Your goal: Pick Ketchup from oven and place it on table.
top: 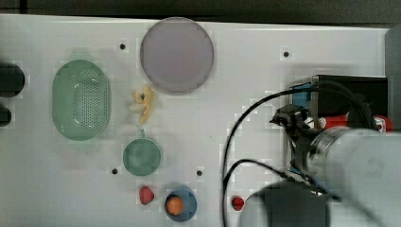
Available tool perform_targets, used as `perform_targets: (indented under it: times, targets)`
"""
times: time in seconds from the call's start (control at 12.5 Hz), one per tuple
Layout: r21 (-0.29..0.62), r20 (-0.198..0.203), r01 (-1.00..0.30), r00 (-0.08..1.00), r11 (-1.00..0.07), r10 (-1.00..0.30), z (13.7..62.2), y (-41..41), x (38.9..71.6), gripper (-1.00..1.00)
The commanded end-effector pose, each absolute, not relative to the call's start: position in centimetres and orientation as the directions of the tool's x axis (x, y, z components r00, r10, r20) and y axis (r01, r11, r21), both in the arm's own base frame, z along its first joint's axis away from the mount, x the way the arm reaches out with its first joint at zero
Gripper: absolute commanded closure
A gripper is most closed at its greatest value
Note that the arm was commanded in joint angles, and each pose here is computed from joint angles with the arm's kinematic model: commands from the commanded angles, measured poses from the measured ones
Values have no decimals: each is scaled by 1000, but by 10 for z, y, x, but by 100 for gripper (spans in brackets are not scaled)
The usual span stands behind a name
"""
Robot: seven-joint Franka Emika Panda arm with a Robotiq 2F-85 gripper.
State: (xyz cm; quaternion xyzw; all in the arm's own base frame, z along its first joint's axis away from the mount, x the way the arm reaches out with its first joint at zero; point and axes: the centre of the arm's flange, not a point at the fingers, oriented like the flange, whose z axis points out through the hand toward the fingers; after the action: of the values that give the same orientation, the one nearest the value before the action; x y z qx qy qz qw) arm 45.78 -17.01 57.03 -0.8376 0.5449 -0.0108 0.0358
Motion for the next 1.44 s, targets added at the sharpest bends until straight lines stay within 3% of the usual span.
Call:
perform_targets:
  times: [0.08, 0.56, 0.96, 1.28, 1.44]
  targets:
    - [-74, -42, -945, 324, -320, -945, 542, -236, 447, -100]
    - [-35, 46, -985, 167, -168, -985, 486, -329, 467, -100]
    - [15, 152, -996, 84, -83, -985, 449, -390, 488, -100]
    - [-2, 99, -1000, -19, 19, -995, 407, -415, 494, -100]
    - [-16, 115, -999, -35, 34, -993, 391, -421, 498, -100]
